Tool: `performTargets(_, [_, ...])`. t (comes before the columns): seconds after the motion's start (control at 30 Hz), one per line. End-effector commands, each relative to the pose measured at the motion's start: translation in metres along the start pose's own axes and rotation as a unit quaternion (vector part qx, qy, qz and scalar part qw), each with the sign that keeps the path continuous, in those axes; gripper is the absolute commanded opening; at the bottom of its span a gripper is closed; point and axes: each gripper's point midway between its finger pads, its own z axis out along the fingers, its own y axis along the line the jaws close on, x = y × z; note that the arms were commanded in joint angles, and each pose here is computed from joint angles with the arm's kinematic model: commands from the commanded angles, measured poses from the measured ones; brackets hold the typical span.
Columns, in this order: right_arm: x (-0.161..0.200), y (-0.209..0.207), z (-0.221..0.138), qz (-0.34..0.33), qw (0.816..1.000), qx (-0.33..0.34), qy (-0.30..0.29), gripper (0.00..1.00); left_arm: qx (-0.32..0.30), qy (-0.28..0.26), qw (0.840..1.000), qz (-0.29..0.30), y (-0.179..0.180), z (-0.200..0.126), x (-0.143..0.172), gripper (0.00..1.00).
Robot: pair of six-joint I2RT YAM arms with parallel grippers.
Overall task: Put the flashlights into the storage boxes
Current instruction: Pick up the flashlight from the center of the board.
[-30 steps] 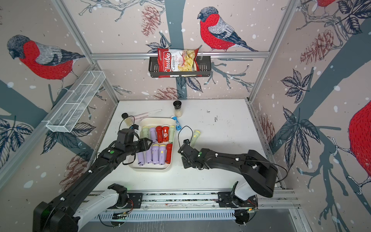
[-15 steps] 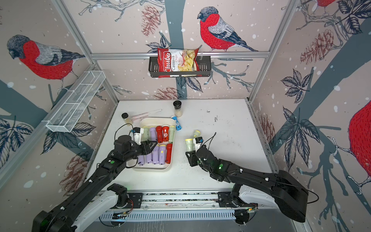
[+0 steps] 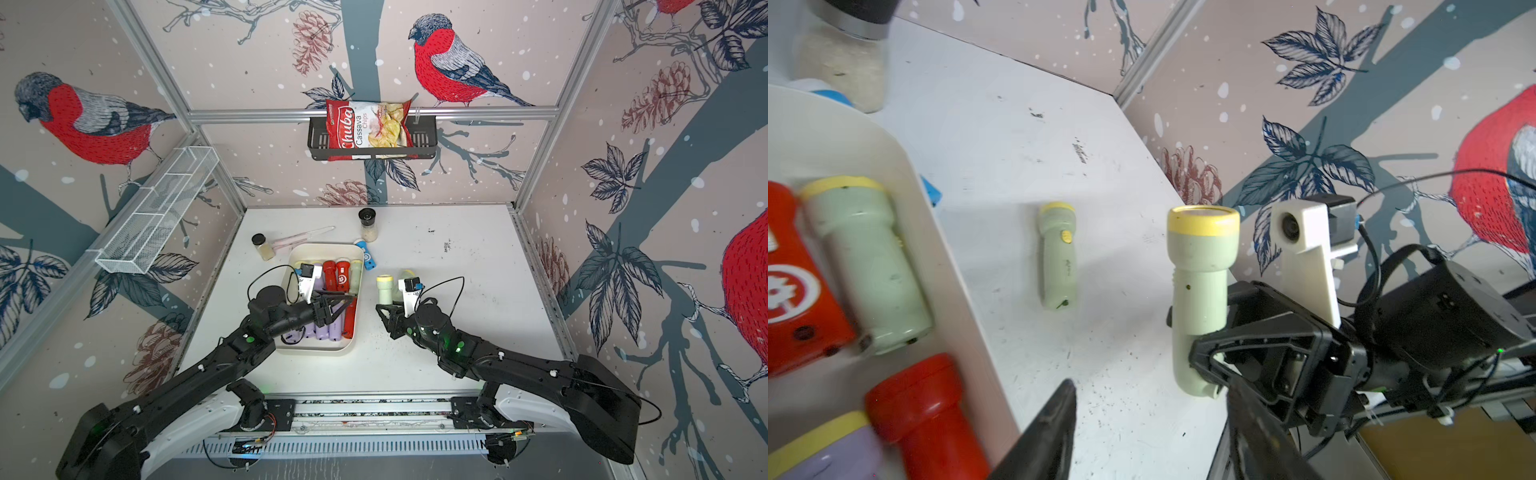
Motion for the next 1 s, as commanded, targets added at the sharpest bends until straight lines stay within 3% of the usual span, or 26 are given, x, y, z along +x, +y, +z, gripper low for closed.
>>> performTargets(0.0, [-0.014,0.017,-0.002,-0.012,0.999,-0.039,-0.027,0.23,0.031,-0.039,0.998,0.024,-0.019,0.007,-0.017,0.57])
performTargets(0.33, [-0.009,0.03,0.004,-0.034,0.997,-0.066,-0.008,0.24,0.063,-0.016,0.997,0.029,-0.04,0.036,-0.01,0.57])
performTargets(0.6, [-0.008,0.036,0.005,-0.048,0.996,-0.074,-0.002,0.25,0.026,-0.009,1.0,0.013,-0.028,0.053,-0.008,0.54])
performTargets(0.97, [-0.008,0.036,0.007,-0.056,0.996,-0.071,0.002,0.27,0.025,0.008,1.0,0.008,-0.031,0.067,-0.001,0.39])
